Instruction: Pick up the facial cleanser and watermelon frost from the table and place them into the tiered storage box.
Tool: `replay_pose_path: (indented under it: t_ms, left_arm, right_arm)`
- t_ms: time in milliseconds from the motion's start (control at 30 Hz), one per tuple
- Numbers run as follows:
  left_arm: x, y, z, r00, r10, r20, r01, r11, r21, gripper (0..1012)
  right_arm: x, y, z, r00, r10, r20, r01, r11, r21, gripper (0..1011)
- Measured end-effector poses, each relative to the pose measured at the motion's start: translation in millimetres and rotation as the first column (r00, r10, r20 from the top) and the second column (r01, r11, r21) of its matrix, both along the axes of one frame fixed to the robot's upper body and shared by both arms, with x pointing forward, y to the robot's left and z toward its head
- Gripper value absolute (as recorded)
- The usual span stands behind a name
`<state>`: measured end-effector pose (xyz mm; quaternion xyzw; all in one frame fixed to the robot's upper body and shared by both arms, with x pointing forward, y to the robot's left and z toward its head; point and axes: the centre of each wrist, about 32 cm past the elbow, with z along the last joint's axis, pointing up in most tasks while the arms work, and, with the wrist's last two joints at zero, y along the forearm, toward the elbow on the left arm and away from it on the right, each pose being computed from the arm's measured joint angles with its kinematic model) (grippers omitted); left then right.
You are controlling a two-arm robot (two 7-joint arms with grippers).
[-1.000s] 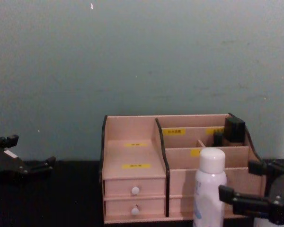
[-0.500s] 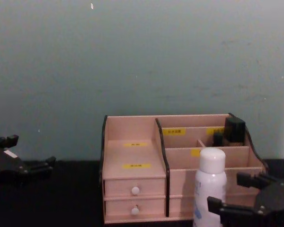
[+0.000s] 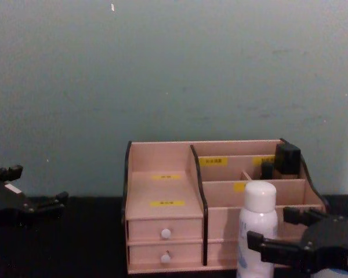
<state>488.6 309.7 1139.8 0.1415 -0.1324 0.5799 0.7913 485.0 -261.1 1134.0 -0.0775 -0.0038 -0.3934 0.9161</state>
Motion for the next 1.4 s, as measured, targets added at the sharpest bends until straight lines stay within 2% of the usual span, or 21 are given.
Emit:
replay_pose_path:
  t_ms: [833,1400]
  left_arm:
    - [0.0,0.0,0.0,1.0000,0.000,0.000,0.000,1.0000,0.000,1001]
    - [0.0,0.0,0.0,1.0000,0.000,0.000,0.000,1.0000,0.000,1001]
  right_arm:
    - [14.6,10.3,-8.1,0.999,0.007,-0.032,-0.006,1.000,0.016,1000]
    - [17.8,12.0,-9.6,0.999,0.002,-0.046,-0.001,1.000,0.022,1000]
